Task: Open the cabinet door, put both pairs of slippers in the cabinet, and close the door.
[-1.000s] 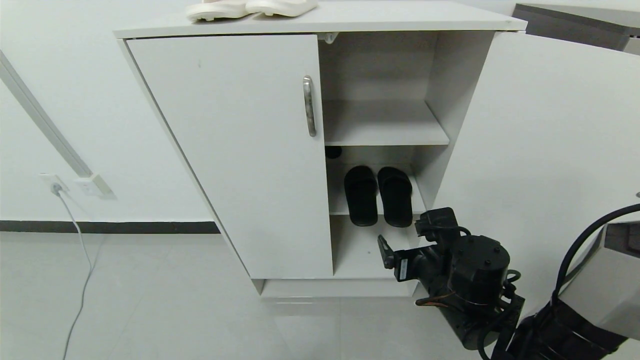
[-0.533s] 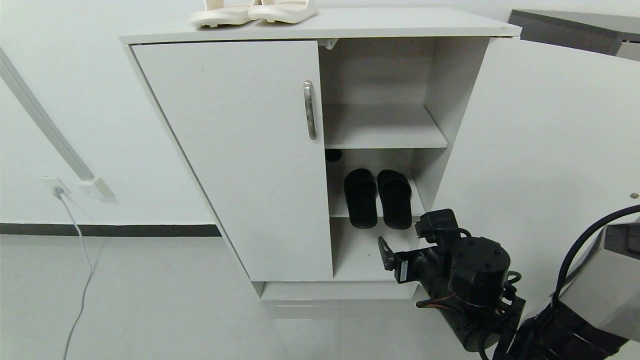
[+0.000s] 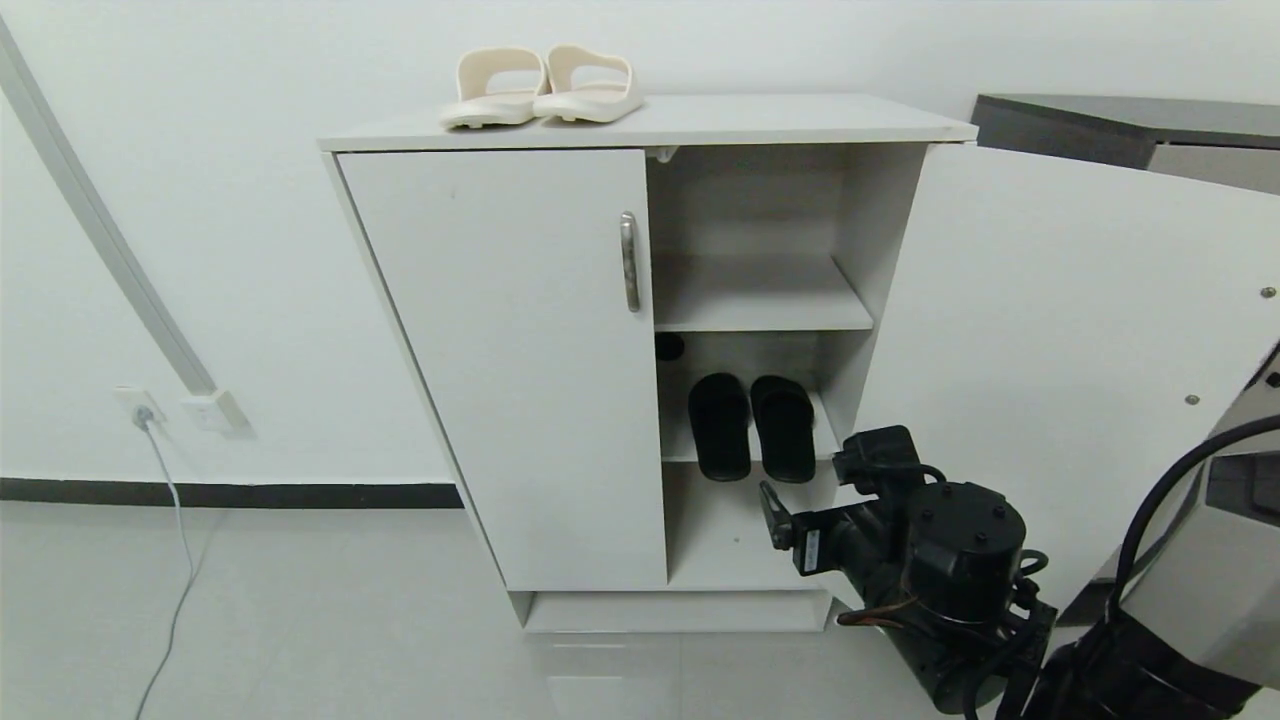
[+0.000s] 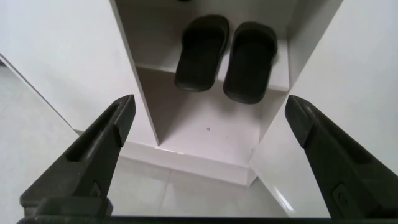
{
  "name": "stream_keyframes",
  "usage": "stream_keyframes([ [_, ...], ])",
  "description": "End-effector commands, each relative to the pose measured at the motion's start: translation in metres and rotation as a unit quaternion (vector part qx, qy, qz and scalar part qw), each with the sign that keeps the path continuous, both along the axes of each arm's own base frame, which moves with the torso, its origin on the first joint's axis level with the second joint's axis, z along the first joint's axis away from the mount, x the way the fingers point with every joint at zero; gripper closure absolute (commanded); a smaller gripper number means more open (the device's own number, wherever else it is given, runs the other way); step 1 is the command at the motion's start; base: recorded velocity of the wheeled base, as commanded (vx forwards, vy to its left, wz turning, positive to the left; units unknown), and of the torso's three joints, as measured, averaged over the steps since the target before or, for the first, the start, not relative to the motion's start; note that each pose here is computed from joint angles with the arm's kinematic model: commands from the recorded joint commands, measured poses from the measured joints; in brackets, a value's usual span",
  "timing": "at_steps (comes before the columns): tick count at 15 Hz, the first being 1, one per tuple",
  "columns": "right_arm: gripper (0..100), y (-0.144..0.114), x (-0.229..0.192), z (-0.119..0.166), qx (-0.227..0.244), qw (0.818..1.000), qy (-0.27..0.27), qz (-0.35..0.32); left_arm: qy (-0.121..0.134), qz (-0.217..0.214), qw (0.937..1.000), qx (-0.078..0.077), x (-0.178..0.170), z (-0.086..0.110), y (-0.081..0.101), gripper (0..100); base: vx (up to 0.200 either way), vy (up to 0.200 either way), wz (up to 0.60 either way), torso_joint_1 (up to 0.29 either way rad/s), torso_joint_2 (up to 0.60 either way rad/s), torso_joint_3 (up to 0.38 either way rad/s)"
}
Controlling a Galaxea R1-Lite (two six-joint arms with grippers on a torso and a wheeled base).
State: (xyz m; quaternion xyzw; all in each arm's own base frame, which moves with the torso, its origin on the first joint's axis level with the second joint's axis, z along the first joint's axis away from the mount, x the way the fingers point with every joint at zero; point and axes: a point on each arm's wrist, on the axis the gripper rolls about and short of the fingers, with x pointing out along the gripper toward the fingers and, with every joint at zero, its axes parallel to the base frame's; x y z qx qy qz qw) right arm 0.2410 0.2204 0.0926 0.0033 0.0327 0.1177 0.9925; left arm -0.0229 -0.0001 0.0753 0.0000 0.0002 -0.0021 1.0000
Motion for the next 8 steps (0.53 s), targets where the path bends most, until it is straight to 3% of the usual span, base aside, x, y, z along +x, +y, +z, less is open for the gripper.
stream_keyframes([
  [1,0,0.0002,0.0001,-0.0025,-0.003,1.000,0.003,0.000,0.001,-0.001,1.0000,0.003,0.0001,0.0000,0.0000,100,0.000,0.000,0.00,0.002,0.00,0.159],
  [8,0,0.0008,0.0000,-0.0027,-0.005,1.000,0.002,0.000,0.001,0.000,1.0000,0.005,0.0001,0.0000,0.0000,100,0.000,0.000,0.00,0.000,0.00,0.021],
])
